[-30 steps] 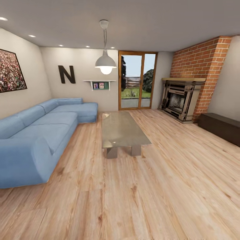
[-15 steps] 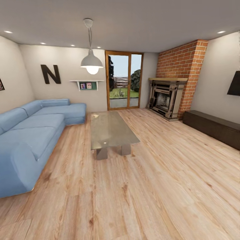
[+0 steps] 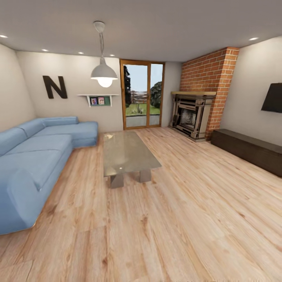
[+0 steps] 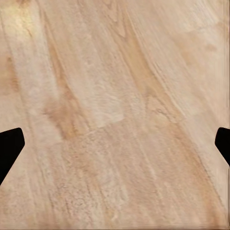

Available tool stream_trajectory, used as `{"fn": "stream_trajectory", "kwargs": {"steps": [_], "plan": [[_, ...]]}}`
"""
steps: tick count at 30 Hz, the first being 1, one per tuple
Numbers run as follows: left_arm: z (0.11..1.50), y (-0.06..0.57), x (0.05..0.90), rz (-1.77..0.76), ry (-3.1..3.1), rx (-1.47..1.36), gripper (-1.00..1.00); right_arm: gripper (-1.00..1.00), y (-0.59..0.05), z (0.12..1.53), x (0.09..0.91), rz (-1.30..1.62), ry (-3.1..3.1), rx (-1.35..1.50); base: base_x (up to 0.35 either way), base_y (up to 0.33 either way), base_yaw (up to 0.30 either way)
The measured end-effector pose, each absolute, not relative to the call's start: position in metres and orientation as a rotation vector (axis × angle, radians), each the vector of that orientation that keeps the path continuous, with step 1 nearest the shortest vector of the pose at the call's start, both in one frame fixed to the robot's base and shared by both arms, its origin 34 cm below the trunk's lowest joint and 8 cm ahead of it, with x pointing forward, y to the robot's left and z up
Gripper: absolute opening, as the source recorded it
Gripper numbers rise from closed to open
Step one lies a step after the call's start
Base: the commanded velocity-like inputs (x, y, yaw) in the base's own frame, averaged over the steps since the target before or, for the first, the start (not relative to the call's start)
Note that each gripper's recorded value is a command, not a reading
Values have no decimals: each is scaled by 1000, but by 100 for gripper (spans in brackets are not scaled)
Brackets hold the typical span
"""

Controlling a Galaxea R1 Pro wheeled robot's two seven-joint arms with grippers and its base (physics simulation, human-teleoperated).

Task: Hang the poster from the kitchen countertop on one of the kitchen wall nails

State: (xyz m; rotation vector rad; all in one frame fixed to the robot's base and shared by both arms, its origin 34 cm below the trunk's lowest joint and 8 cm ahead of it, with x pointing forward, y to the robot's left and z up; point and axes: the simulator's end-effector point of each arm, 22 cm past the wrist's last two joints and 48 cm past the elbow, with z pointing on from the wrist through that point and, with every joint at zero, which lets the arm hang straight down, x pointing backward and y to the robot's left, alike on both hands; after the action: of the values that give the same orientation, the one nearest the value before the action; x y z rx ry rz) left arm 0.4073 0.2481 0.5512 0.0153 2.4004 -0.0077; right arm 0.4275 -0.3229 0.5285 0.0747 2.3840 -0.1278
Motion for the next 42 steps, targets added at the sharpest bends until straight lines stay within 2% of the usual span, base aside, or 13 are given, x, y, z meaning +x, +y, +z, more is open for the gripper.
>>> {"fn": "stream_trajectory", "kwargs": {"steps": [5,14,42], "plan": [[551,248,408,-8,2400,15,100,100,-323,529,428,-128,2384,76,32,-42,-248],[552,248,408,-7,2399,17,100,100,-323,529,428,-129,2383,76,148,-229,-124],[552,246,408,-9,2395,20,100,100,-324,534,433,-127,2357,74,171,-258,-289]]}}
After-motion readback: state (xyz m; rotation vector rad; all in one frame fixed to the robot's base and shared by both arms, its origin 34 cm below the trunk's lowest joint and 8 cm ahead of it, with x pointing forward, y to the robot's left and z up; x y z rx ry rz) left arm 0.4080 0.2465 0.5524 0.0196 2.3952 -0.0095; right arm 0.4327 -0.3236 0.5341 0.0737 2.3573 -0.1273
